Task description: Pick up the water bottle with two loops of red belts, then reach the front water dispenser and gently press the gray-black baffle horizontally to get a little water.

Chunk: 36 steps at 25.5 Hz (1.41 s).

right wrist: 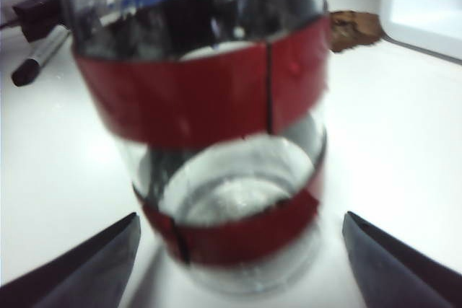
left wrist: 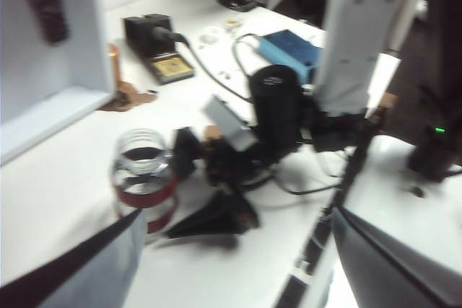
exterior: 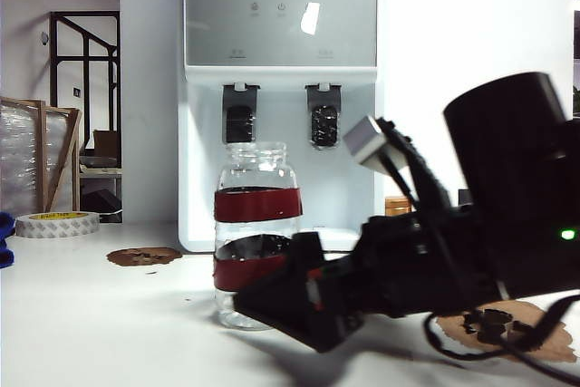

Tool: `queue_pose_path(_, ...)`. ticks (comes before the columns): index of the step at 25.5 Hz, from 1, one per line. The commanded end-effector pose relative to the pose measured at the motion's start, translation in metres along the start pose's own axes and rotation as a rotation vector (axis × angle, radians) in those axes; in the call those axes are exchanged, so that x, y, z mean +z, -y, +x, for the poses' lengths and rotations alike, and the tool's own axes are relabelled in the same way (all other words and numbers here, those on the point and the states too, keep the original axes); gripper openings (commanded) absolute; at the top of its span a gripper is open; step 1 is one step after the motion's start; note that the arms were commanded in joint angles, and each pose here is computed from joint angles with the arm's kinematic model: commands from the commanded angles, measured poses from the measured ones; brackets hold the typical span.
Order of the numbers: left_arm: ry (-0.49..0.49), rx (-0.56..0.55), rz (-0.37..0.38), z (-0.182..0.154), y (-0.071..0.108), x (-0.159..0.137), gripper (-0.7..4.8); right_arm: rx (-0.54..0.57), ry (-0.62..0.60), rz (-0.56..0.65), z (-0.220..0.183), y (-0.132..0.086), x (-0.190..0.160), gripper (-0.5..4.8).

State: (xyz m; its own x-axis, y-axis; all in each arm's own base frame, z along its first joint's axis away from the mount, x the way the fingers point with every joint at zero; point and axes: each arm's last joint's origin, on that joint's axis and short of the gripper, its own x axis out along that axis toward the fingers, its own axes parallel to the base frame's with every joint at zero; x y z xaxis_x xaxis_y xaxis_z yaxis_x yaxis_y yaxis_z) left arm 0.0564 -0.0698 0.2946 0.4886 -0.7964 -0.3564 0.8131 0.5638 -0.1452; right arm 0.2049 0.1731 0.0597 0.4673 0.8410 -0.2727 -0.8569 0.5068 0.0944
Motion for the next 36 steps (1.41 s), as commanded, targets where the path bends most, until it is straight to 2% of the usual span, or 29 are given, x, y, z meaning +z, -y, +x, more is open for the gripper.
queue_pose_path(1,0.022,0.094,0.004,-0.003,-0.002,0.004,4.14,-0.049,0.012,0.004,-0.009,-0.002,0.005,4.79)
queue_pose_path(6,0.031,0.113,0.004,-0.006,-0.002,0.007,4.14,-0.059,0.014,0.01,-0.015,-0.004,0.006,4.79)
queue_pose_path(12,0.02,0.213,0.001,-0.007,-0.005,0.006,4.14,-0.068,0.016,0.02,-0.017,-0.005,0.006,4.79)
queue_pose_path(21,0.03,0.217,0.002,-0.009,-0.004,0.008,4.14,-0.115,0.041,0.012,-0.034,-0.01,0.013,4.7)
queue_pose_path(26,0.029,0.217,0.002,-0.009,-0.004,0.008,4.14,-0.133,0.074,0.0,-0.058,-0.019,0.019,4.65)
queue_pose_path(28,0.027,0.214,0.002,-0.009,-0.004,0.008,4.14,-0.143,0.121,-0.016,-0.07,-0.024,0.027,4.32)
queue_pose_path(30,0.024,0.214,0.002,-0.009,-0.004,0.008,4.14,-0.159,0.191,-0.041,-0.082,-0.028,0.037,3.45)
queue_pose_path(36,0.025,0.214,0.002,-0.009,-0.004,0.008,4.14,-0.247,0.307,-0.068,-0.107,-0.035,0.052,3.15)
